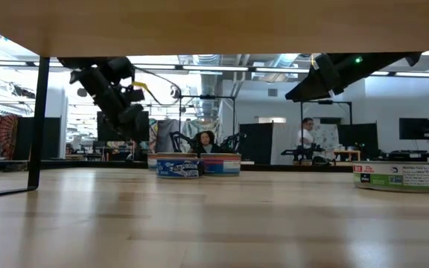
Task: Stack canned seafood by type on shelf
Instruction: Put the bottom left blue and pink tuna can on the top of the left stacked tuna cans on the shelf
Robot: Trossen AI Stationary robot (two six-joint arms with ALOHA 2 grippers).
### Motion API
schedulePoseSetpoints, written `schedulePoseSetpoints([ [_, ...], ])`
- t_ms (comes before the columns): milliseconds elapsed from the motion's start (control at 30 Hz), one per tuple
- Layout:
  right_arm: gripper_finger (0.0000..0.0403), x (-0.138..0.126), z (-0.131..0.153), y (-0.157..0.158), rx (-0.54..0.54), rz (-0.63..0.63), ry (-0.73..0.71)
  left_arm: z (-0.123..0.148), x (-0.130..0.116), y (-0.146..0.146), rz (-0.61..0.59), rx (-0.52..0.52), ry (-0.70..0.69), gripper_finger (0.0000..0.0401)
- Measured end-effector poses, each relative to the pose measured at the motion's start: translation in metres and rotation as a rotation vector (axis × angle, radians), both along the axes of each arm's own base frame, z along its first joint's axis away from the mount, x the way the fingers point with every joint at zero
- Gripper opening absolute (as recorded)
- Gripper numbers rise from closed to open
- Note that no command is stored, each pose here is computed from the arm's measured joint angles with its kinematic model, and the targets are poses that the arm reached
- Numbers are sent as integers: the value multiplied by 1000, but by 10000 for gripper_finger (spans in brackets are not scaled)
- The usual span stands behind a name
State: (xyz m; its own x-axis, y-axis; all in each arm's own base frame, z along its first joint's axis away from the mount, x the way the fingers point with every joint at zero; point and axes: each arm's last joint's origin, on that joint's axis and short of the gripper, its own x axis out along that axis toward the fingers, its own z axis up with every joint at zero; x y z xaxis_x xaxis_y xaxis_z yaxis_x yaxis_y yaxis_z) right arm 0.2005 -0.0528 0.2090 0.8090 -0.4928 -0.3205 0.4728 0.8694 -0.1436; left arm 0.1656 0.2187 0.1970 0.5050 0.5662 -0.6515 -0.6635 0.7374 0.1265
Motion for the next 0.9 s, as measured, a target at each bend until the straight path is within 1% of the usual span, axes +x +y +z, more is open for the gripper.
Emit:
schedulePoseSetpoints([
  [67, 302, 1, 1, 1, -2, 8, -11, 2, -4, 3, -1, 68, -23, 9],
  [133, 302, 2, 2, 3, -4, 21, -27, 0, -8, 7, -8, 130, -16, 3],
  [200, 302, 3, 3, 5, -6, 33, -38, -5, -10, 13, -50, 185, 28, 1],
  [267, 302, 3, 4, 8, -2, 44, -47, -12, -9, 17, -96, 213, 74, 1],
  [433, 302, 5, 5, 13, 5, 66, -63, -13, -6, 24, -88, 185, 74, 1],
  [533, 302, 5, 5, 16, 19, 75, -71, -14, -4, 24, -45, 125, -7, 0],
  [667, 302, 5, 5, 17, 28, 78, -75, -10, -2, 25, -13, 112, -87, 0],
  [767, 302, 5, 5, 17, 34, 75, -78, -9, 0, 24, -41, 91, -140, 0],
  [900, 302, 5, 5, 17, 37, 74, -79, -10, 1, 19, -53, 9, -177, 0],
])
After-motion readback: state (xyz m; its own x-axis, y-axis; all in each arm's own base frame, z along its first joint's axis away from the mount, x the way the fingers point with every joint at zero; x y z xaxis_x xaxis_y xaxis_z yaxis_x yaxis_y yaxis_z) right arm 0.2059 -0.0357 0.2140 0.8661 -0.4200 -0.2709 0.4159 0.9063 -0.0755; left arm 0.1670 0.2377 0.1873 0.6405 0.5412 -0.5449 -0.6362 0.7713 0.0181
